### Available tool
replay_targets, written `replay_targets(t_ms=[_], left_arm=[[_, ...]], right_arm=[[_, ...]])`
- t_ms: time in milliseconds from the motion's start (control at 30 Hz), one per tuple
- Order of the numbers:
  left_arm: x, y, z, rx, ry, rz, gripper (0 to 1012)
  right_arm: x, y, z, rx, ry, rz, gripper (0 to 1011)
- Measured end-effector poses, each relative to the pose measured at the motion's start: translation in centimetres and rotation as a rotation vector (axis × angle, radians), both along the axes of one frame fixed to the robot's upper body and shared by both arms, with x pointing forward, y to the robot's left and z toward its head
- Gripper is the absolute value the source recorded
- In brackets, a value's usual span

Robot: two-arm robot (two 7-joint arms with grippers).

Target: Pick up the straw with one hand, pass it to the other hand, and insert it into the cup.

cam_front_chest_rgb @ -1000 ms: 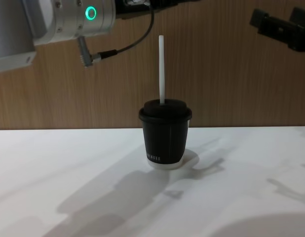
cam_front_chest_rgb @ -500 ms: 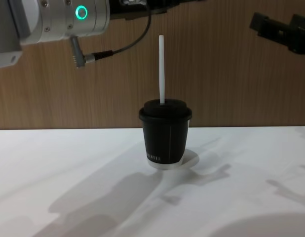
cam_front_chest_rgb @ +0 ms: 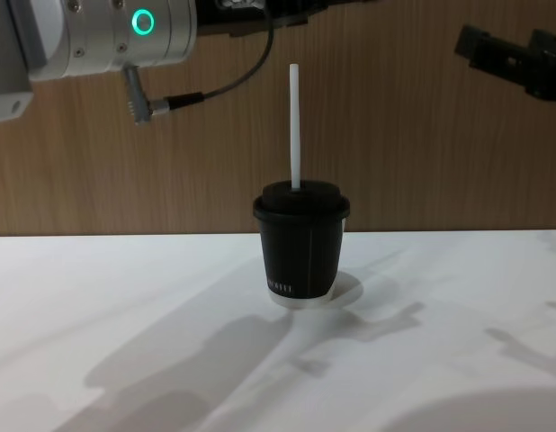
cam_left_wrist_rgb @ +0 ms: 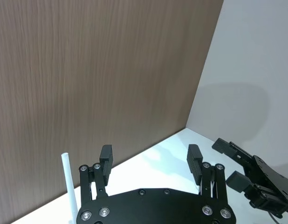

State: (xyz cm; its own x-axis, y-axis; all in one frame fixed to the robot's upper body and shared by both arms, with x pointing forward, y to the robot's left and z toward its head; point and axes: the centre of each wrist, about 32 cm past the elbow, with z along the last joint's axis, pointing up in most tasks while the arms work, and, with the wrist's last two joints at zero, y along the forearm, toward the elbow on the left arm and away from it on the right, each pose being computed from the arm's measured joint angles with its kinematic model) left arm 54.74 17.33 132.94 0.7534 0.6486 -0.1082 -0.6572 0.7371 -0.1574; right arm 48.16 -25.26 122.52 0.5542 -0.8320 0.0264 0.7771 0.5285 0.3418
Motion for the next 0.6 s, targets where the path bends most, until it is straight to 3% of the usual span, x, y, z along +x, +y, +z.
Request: replay_targets(t_ms=[600], left_arm=[[-0.01,0.09,0.01,0.001,0.001,-0.010,1002]], right_arm=[[-0.05,0.02,0.01,0.003,0.004,0.001,1001]])
